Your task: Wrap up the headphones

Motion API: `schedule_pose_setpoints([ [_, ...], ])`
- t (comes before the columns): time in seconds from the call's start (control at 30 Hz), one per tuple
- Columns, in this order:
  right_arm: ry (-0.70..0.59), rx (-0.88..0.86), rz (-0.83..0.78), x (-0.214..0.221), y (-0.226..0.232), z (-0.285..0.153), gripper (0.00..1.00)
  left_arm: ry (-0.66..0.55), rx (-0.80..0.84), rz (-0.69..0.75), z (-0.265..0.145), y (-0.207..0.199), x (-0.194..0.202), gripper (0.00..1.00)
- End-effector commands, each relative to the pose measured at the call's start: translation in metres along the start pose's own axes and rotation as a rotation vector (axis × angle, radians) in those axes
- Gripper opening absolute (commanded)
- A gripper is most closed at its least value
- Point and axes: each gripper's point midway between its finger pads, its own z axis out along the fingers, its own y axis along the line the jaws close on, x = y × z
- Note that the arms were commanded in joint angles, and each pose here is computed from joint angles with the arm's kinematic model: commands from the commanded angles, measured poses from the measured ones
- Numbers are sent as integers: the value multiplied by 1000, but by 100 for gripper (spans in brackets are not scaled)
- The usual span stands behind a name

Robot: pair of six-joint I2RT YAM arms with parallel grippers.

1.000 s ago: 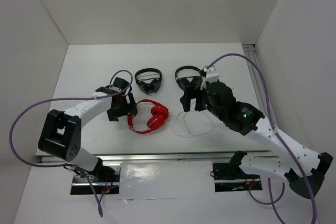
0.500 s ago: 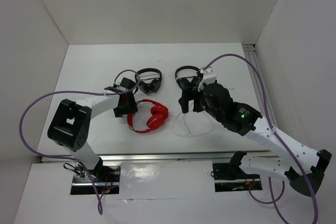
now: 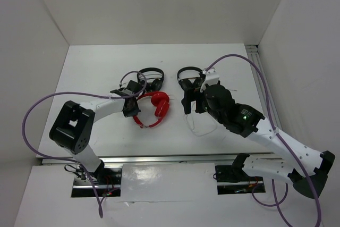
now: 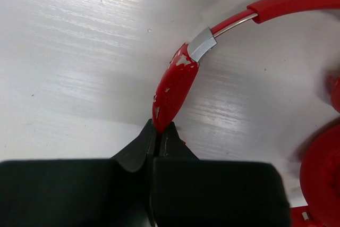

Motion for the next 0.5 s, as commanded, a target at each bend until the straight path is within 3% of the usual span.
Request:
schedule_pose_setpoints([
  [0.0, -47, -7, 6, -14, 4, -3, 100, 99, -20, 64, -13, 4, 35, 0],
  [0.2, -69, -6, 24, -20, 2, -8, 100, -13, 84, 133, -72, -25, 5, 0],
  [0.47, -200, -55, 83, -39, -3, -35, 100, -206, 413, 312, -176, -61, -41, 0],
])
